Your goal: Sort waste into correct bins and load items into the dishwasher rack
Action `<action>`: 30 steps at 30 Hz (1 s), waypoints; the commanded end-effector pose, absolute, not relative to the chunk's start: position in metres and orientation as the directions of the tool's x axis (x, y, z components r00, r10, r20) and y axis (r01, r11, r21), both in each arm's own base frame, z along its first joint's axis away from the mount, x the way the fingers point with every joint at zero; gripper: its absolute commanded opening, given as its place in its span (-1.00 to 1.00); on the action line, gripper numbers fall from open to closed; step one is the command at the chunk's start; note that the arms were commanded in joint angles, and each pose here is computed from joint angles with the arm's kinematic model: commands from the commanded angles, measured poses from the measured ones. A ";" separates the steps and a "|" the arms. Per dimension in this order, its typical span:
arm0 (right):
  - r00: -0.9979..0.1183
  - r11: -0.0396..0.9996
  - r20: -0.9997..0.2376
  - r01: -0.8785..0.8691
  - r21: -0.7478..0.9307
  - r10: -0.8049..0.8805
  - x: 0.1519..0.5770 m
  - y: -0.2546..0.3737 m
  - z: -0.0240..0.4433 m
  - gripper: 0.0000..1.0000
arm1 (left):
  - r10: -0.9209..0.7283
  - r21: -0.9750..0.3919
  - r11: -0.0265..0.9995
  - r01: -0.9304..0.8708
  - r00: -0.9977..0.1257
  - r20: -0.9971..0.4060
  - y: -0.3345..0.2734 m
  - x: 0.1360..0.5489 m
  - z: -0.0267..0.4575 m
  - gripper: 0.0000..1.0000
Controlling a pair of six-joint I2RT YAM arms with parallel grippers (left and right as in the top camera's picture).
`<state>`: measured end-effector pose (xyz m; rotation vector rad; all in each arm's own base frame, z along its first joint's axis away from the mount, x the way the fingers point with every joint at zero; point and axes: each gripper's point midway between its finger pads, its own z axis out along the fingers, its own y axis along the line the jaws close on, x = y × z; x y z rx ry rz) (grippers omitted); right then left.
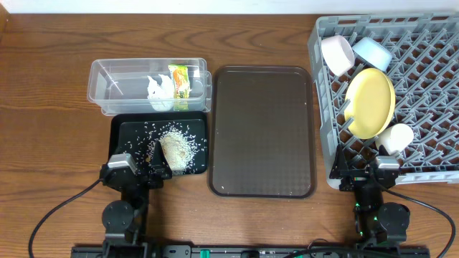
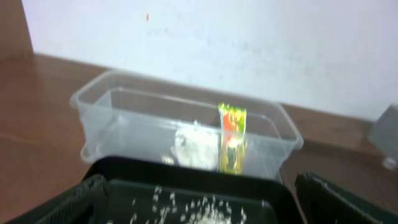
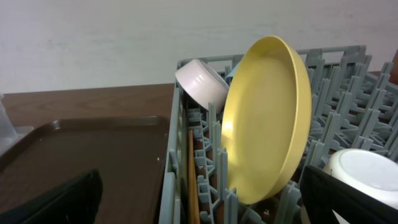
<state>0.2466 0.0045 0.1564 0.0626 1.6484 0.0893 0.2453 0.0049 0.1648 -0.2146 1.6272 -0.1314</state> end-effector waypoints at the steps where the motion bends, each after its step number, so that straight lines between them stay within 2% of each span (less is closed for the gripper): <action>1: -0.083 0.995 -0.992 -0.040 0.097 0.093 0.246 0.011 0.156 0.99 | -0.191 -0.187 0.980 -0.065 -0.057 -0.980 0.007 0.246 0.158 0.96; 7: -0.083 0.995 -0.992 -0.040 0.097 0.093 0.246 0.011 0.156 0.98 | -0.188 -0.181 0.982 -0.057 -0.148 -0.971 0.002 0.244 0.136 0.96; 30: -0.083 0.995 -0.992 -0.040 0.097 0.093 0.246 0.011 0.156 0.98 | -0.188 -0.181 0.982 -0.058 -0.156 -0.970 0.002 0.244 0.134 0.96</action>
